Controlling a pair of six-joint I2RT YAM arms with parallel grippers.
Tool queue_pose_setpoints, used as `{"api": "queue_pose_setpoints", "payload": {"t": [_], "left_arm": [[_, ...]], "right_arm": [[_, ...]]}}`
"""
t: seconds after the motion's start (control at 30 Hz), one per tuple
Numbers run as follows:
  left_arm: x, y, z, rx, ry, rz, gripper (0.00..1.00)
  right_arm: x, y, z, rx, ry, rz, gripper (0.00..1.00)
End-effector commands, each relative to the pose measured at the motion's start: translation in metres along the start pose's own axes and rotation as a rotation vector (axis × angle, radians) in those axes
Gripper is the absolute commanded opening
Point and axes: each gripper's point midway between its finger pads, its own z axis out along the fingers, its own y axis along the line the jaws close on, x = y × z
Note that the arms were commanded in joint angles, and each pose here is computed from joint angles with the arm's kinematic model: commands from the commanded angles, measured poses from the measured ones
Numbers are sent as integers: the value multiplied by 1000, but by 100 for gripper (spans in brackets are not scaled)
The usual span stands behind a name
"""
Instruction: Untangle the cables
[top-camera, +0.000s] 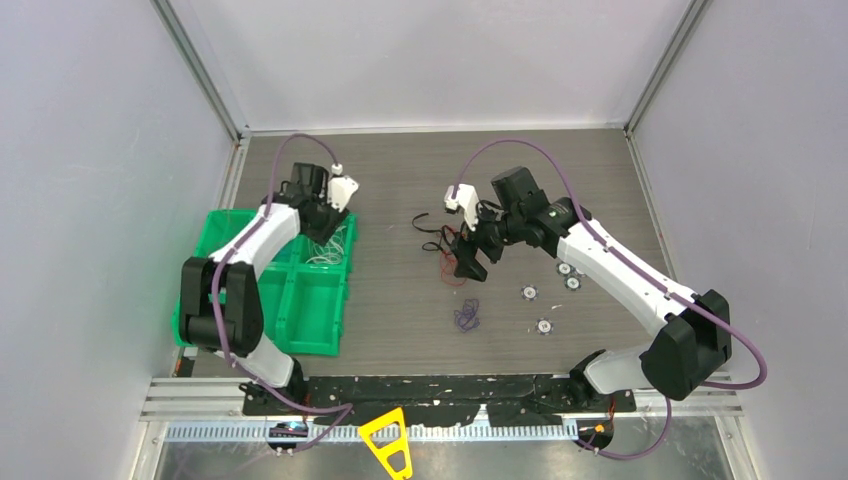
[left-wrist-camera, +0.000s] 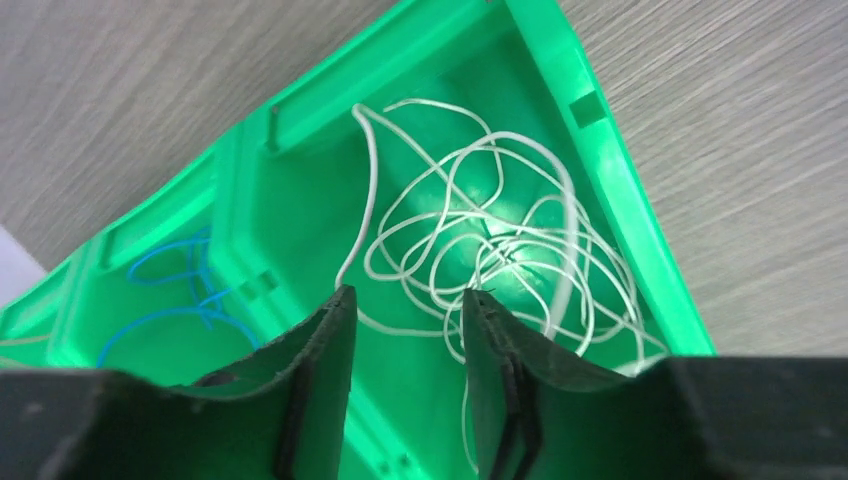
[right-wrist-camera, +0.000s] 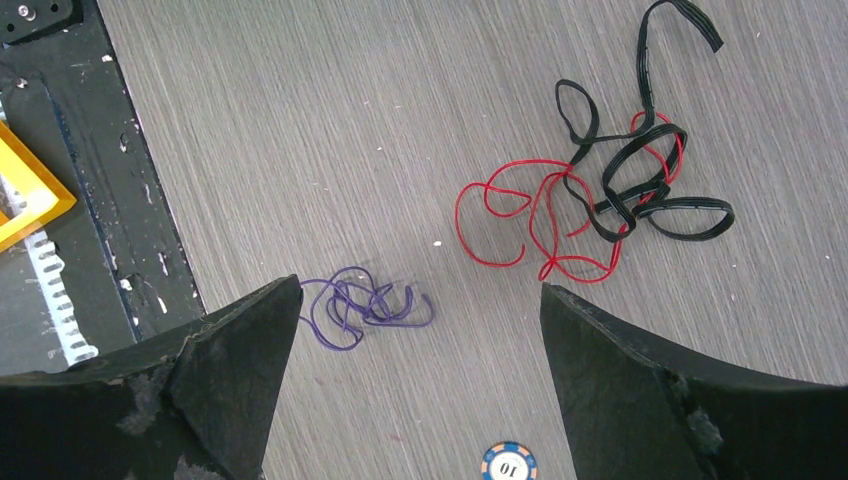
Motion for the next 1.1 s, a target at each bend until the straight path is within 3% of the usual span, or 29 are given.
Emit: {"api": "queue_pose_setpoints", "payload": {"t": [0.0, 0.23, 0.4, 0.47, 0.53, 0.8, 1.07], "left_arm": [[-35, 13, -59, -29, -137, -32, 49], [-71, 21, -132, -48, -309, -19, 66], [-100, -9, -176, 95, -521, -13, 88], [-109, -27, -188, 177, -594, -12, 92], [-115, -44, -196, 262, -649, -12, 94], [-130, -73, -188, 366, -677, -43, 95], [-140, -66, -180, 341, -683, -97, 94]], "right_arm": [[-9, -2, -8, 15, -32, -23, 95], [-16, -11, -11, 42, -42, 7, 95], [-5, -39, 3, 112, 13, 87, 96], [-1, -56, 16, 148, 39, 125, 99], [0, -76, 30, 185, 63, 161, 98], [13, -166, 66, 338, 106, 425, 76], [44, -172, 118, 262, 97, 633, 66]]}}
